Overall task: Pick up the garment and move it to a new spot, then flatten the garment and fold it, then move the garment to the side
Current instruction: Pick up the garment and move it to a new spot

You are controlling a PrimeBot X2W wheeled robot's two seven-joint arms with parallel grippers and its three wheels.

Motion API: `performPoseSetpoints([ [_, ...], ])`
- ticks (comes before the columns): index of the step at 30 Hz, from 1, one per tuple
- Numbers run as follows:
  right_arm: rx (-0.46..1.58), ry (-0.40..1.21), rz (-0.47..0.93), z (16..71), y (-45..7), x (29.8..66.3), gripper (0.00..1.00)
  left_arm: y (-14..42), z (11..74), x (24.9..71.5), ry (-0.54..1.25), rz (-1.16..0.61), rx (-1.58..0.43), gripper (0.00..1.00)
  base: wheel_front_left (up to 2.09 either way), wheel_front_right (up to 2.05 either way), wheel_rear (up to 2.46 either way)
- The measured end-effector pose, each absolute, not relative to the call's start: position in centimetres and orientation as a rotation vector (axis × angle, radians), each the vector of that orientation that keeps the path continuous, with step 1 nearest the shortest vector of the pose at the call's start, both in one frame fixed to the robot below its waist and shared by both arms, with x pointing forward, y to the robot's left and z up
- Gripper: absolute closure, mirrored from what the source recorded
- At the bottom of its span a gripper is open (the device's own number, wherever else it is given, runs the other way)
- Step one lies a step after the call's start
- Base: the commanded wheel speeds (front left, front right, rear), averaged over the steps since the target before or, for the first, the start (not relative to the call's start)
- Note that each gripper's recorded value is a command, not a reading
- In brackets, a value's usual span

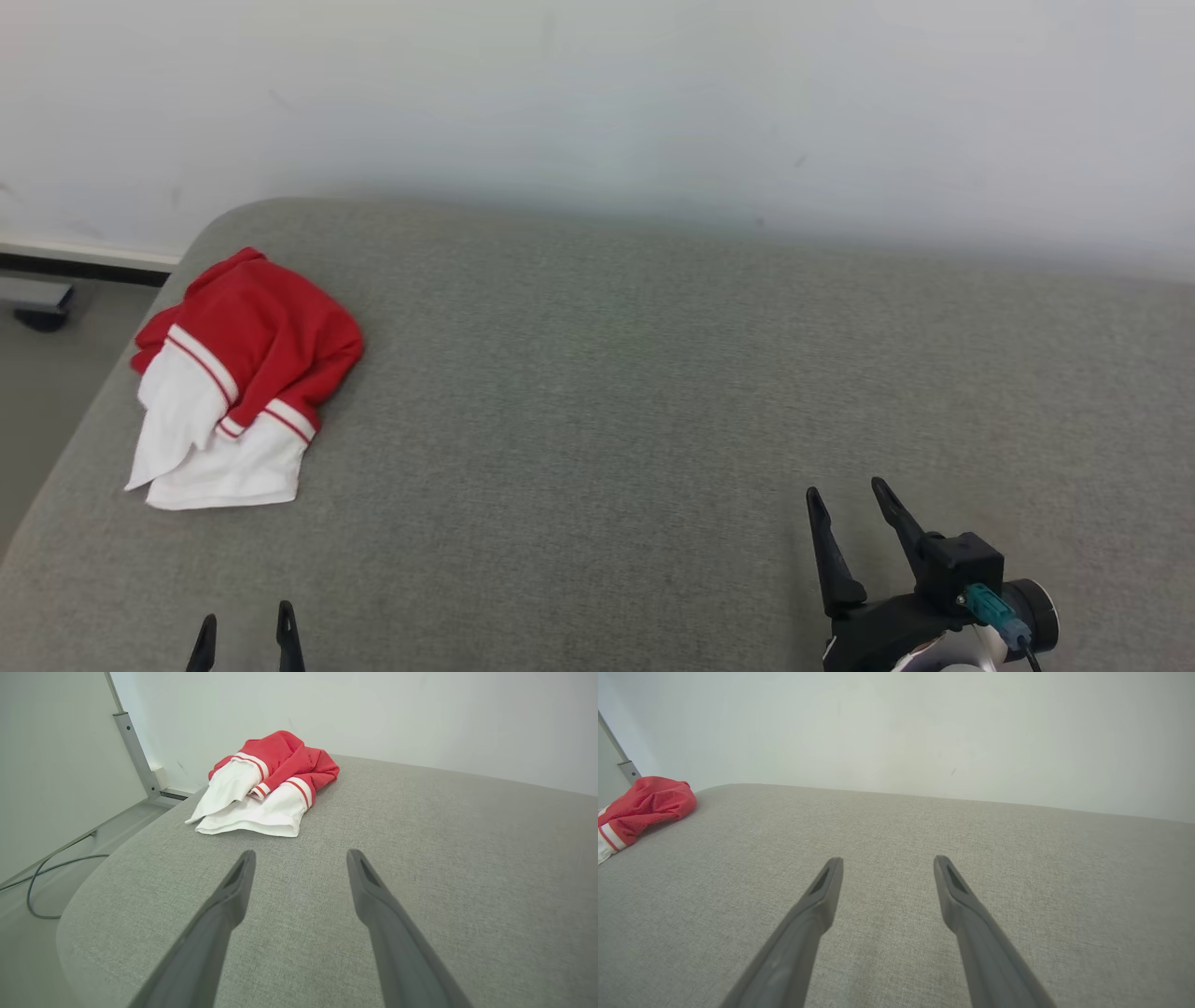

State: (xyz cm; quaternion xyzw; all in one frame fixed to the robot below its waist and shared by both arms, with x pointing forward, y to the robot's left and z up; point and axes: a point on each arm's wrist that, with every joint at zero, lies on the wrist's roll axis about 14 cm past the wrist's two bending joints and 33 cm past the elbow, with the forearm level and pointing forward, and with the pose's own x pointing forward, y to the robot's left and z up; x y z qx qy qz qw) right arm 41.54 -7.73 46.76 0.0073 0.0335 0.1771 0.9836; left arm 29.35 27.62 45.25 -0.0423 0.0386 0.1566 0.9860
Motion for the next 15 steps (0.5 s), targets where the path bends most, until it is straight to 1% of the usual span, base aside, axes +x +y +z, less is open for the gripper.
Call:
performPoseSetpoints([
  [15, 0.028, 0.076, 0.620, 46.5, 2.3, 42.1, 0.00, 34.1, 44.9, 20.9, 0.083, 0.601, -0.089, 0.00, 0.00, 0.00, 0.00],
])
